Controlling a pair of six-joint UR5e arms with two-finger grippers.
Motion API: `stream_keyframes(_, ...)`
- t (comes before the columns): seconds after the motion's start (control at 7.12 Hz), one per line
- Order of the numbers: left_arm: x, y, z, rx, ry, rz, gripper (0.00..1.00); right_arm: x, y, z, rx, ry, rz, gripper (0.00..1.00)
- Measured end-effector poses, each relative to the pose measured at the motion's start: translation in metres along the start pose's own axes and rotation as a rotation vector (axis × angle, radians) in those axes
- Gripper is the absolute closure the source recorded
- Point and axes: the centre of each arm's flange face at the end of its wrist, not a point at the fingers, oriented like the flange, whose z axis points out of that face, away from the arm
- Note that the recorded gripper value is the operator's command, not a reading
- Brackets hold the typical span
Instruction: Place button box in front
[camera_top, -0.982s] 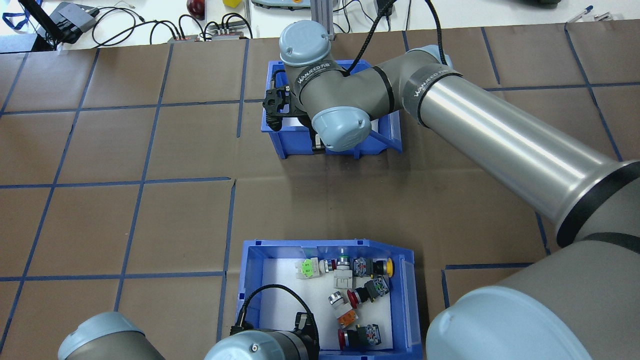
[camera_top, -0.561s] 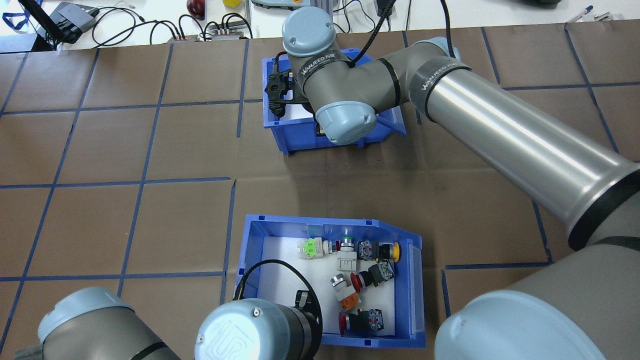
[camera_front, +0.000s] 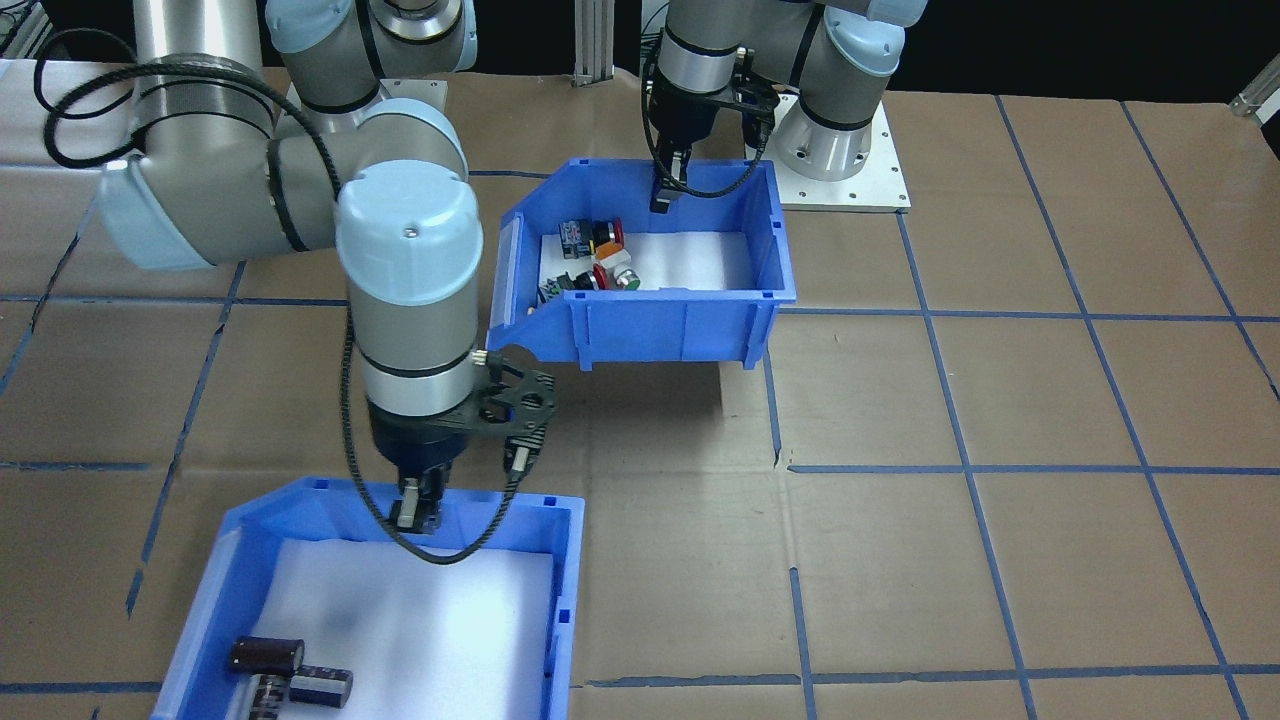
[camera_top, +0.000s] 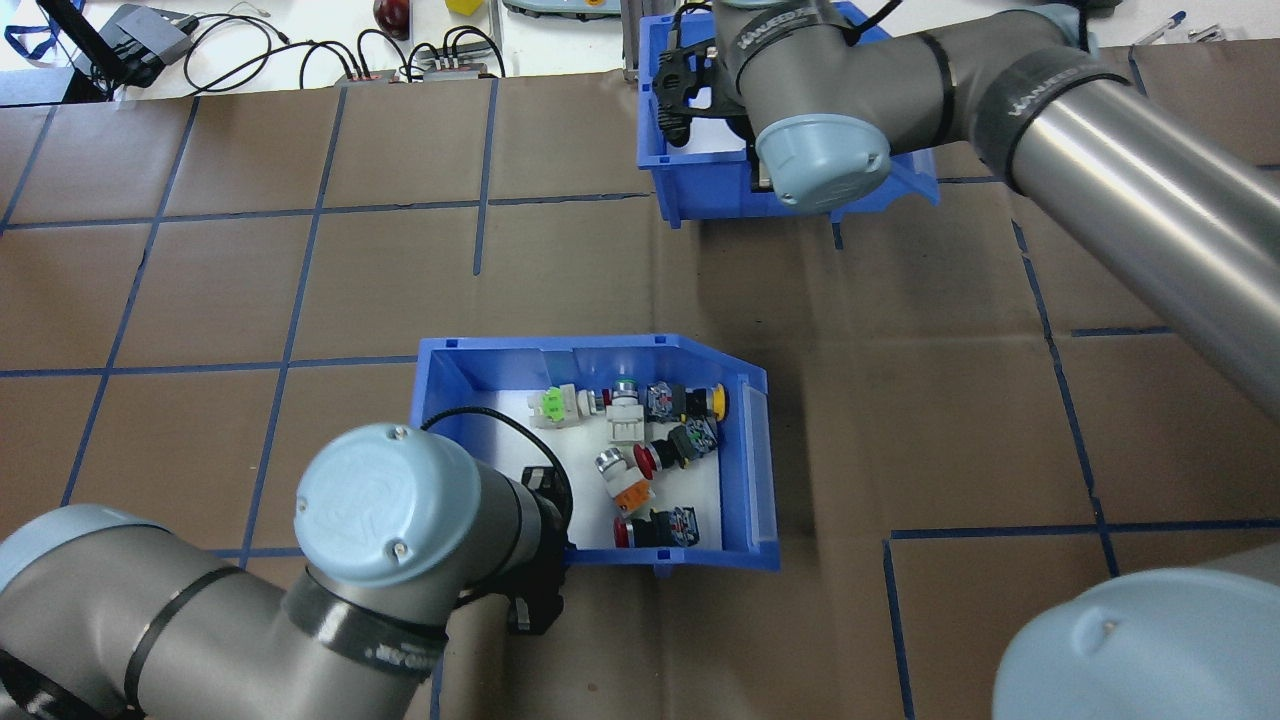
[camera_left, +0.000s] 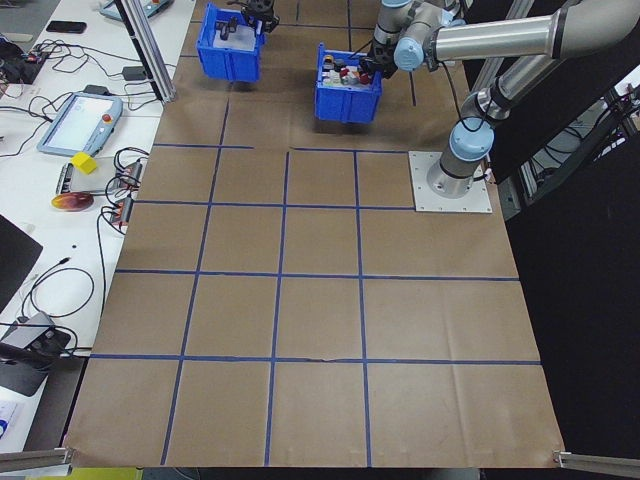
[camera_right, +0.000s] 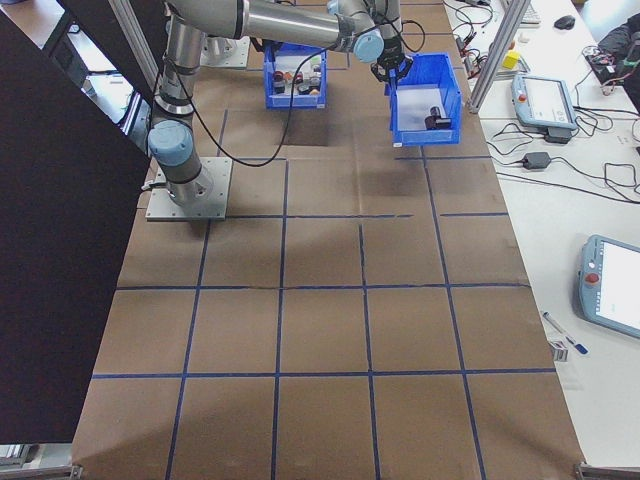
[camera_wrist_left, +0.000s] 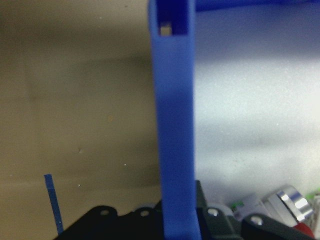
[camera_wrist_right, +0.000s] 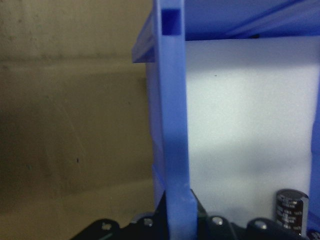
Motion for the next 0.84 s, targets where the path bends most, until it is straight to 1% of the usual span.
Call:
stream_keyframes(0.14, 0.031, -0.015, -0.002, 0.001, 0.002, 0.001, 0.99, 0.006, 0.039, 0.001, -0.014, -0.009, 0.048, 0.92)
stream_keyframes(0.28, 0.067, -0.019, -0.003, 0.002, 0.000, 0.012, 0.99, 0.006, 0.076, 0.002, -0.027, -0.020, 0.077, 0.92)
stream_keyframes(0.56, 0.162, -0.005, 0.000, -0.005, 0.007, 0.024, 0.99, -0.008, 0.139, -0.001, -0.049, -0.043, 0.070, 0.92)
stream_keyframes(0.84, 0.251, 0.017, 0.009, -0.056, 0.031, 0.031, 0.98, -0.047, 0.184, -0.004, -0.056, -0.079, 0.042, 0.92)
